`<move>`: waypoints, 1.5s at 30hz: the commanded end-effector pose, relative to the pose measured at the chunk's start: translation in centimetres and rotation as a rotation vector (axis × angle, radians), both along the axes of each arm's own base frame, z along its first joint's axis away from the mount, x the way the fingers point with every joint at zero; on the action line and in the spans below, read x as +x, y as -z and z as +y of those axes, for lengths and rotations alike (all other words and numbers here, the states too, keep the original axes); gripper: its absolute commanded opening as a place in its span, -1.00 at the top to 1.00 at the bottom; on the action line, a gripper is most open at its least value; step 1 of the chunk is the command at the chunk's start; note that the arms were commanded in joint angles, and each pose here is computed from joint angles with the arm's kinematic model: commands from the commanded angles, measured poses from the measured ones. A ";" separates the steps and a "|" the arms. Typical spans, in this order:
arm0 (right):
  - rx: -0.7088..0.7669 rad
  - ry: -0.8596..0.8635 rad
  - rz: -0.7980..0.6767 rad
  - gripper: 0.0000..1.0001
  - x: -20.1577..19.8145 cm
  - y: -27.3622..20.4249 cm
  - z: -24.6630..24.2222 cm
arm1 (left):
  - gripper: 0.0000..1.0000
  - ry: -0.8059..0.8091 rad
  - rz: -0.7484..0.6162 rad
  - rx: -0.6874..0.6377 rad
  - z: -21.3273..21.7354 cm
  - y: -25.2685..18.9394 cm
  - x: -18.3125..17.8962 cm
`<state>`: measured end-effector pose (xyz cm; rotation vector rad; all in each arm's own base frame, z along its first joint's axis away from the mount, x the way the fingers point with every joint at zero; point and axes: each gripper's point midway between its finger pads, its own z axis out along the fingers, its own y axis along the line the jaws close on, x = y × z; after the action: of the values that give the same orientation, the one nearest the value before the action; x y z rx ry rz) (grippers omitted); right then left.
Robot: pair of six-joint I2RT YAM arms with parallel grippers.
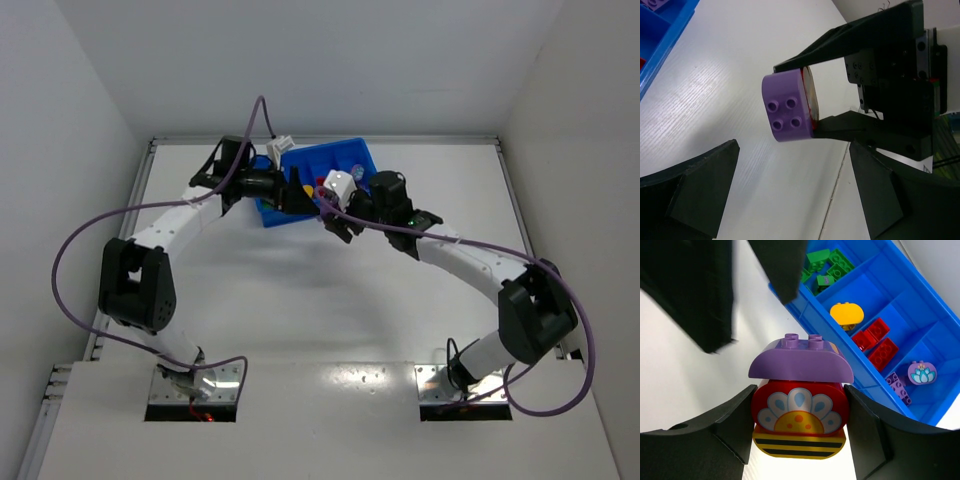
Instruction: Sort the legos into containers by color
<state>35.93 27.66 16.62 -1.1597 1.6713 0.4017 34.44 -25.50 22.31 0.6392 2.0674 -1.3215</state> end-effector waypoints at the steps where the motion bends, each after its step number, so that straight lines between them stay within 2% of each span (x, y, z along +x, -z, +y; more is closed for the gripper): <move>1: 0.057 -0.026 -0.117 0.66 1.0 -4.0 1.6 | -0.99 0.070 -0.009 -0.022 -1.1 -0.7 -0.3; 9: 0.051 -0.039 -0.128 0.66 1.1 -4.2 2.5 | -0.99 0.113 -0.012 -0.013 -2.0 -0.1 -0.2; 13: 0.057 -0.048 -0.135 0.66 0.9 -4.6 2.9 | -0.80 0.127 -0.002 -0.014 -2.1 0.3 -0.1; 14: 0.057 -0.048 -0.135 0.66 0.9 -4.6 2.9 | -0.47 0.161 -0.023 -0.030 -2.6 -0.3 -0.5; 15: 0.052 -0.048 -0.128 0.66 1.0 -4.2 2.9 | -0.47 0.175 -0.029 -0.037 -2.6 -0.4 -0.7; 16: 0.047 -0.052 -0.134 0.66 1.0 -4.2 2.9 | -0.30 0.185 -0.036 -0.046 -2.7 -0.9 -0.7; 17: 0.047 -0.061 -0.134 0.66 0.7 -4.2 3.3 | 0.08 0.188 -0.045 -0.045 -2.7 -0.8 -0.7; 19: 0.037 -0.061 -0.119 0.66 0.7 -3.6 3.3 | 0.43 0.208 -0.064 -0.057 -2.8 -1.3 -0.8; 20: 0.033 -0.051 -0.121 0.66 0.8 -3.6 3.1 | 0.72 0.210 -0.064 -0.054 -2.8 -0.9 -0.7; 23: 0.006 -0.035 -0.113 0.66 0.8 -2.4 2.6 | 0.95 0.219 -0.062 -0.061 -2.9 -1.0 -0.8; 27: -0.070 0.004 -0.077 0.71 -0.1 1.3 0.6 | 1.00 0.224 -0.127 -0.086 -3.0 -2.6 -0.7; 33: -0.145 0.169 -0.083 0.73 -1.0 2.4 -5.3 | 1.00 0.098 -0.165 -0.085 -0.8 -4.1 2.2; 39: -0.178 0.354 -0.044 0.73 -2.7 2.0 -10.5 | 1.00 -0.056 -0.184 -0.019 -0.2 -3.3 7.5; 40: -0.152 0.396 -0.015 0.73 -2.9 2.0 -10.8 | 1.00 -0.092 -0.141 0.007 -0.2 -1.6 9.0; 41: -0.168 0.445 0.014 0.73 -3.1 2.1 -11.9 | 1.00 -0.102 -0.161 0.005 -0.9 -2.6 10.2; 45: -0.117 0.573 0.117 0.73 -3.6 2.3 -13.5 | 1.00 -0.171 -0.167 0.078 -3.5 -1.0 14.3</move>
<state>32.43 15.99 13.81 -0.8893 1.9545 0.0238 46.43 -27.20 24.19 0.6260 1.9603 -1.1499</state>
